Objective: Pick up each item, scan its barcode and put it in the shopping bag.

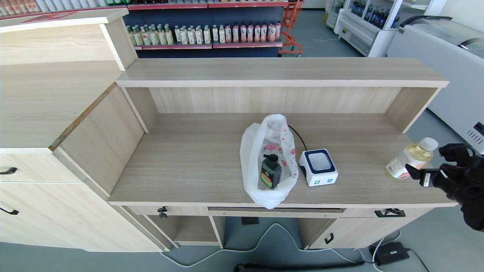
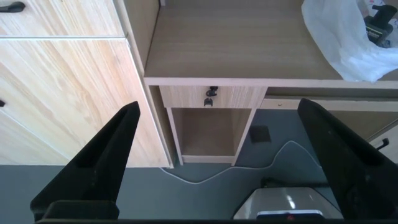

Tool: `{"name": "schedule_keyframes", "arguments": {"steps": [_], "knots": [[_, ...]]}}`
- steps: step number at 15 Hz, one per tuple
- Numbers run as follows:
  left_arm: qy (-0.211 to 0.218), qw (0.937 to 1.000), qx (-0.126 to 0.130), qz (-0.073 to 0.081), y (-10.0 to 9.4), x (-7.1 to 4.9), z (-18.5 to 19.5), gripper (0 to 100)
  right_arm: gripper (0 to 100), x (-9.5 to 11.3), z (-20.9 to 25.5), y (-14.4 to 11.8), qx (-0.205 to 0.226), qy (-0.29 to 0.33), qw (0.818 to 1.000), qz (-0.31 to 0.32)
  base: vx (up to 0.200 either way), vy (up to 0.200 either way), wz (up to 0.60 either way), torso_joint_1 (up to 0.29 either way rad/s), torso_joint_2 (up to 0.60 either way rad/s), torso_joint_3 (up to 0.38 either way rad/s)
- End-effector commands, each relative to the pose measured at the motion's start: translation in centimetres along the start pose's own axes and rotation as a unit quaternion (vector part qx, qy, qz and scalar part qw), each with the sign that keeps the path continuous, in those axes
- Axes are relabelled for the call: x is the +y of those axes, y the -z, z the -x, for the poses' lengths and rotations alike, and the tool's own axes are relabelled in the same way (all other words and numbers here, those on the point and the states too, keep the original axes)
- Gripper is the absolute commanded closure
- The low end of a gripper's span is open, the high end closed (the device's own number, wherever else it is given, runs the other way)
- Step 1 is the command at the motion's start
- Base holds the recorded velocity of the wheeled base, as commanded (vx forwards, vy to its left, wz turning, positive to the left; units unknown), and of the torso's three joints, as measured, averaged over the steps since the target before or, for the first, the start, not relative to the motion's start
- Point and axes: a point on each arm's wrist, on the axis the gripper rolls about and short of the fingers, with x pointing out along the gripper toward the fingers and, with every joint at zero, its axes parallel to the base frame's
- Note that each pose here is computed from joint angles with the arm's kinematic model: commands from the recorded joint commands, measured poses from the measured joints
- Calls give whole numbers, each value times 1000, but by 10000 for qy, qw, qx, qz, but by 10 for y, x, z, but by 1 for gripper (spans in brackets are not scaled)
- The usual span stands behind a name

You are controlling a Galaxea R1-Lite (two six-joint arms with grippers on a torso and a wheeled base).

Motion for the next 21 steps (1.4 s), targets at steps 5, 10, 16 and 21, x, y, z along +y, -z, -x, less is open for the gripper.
{"name": "schedule_keyframes", "arguments": {"steps": [5,10,16,21], "knots": [[-1,10000,-2,-3,0,0,0,0,0,8,-16,2,-85,-78,9999,-4,0,0,0,0,0,0],[-1,10000,-2,4,0,0,0,0,0,10,-29,4,-157,-91,9998,61,0,0,0,0,0,0],[-1,10000,-2,-3,0,0,0,0,0,18,-41,6,-230,-175,9995,84,0,0,0,0,0,0],[-1,10000,-2,-3,0,0,0,0,0,17,-50,9,-289,-161,9994,93,0,0,0,0,0,0]]}}
